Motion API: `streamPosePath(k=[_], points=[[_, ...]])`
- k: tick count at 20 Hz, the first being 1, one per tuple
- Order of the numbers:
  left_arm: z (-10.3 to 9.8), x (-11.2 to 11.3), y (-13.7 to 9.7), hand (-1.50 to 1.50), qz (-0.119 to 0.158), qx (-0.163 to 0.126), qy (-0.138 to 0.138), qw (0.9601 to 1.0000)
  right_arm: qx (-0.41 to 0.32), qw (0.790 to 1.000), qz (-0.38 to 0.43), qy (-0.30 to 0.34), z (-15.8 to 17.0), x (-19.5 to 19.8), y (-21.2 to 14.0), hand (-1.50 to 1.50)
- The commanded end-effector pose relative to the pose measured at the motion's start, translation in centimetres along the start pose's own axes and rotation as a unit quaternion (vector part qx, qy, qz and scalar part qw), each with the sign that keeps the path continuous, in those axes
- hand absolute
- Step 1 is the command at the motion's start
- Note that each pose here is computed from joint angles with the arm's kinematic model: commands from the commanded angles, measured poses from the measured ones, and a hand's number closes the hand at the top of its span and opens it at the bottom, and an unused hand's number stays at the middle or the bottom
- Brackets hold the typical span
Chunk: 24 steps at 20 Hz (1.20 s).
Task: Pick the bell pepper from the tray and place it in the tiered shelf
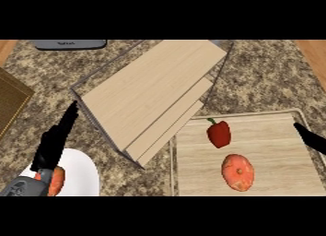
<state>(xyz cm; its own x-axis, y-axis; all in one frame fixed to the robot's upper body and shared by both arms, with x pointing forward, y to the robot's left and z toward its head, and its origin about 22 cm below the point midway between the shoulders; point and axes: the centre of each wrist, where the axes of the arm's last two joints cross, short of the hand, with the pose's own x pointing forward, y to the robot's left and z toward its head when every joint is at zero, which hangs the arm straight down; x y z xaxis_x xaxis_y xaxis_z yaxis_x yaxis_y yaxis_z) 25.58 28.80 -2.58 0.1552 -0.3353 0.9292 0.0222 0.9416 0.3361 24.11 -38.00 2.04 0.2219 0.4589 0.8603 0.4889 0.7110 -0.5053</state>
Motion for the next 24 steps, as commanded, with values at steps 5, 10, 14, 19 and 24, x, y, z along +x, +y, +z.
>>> streamPosePath(k=[5, 10, 14, 19, 24], points=[[0.7, -1.3, -2.1, 0.00, 0.041, -0.058, 0.033, 0.9970, 0.060, 0.996, -0.062, -0.014, 5.1, 2.1, 2.3, -1.50], [0.9, 0.1, -0.8, 0.00, 0.034, -0.069, 0.035, 0.9964, 0.129, 0.990, -0.016, -0.053, 7.0, 9.2, 1.5, -1.50], [1.3, 0.2, -2.2, 0.00, 0.029, -0.077, 0.026, 0.9962, 0.209, 0.976, 0.059, 0.013, 8.3, 10.9, 1.9, -1.50], [0.6, 0.8, -2.3, 0.00, 0.024, -0.084, 0.027, 0.9958, 0.176, 0.940, 0.288, 0.042, 6.4, 11.1, 1.0, -1.50], [0.6, 0.8, -3.2, 0.00, 0.020, -0.094, 0.012, 0.9953, 0.118, 0.894, 0.423, 0.090, 5.4, 14.2, 1.5, -1.50]])
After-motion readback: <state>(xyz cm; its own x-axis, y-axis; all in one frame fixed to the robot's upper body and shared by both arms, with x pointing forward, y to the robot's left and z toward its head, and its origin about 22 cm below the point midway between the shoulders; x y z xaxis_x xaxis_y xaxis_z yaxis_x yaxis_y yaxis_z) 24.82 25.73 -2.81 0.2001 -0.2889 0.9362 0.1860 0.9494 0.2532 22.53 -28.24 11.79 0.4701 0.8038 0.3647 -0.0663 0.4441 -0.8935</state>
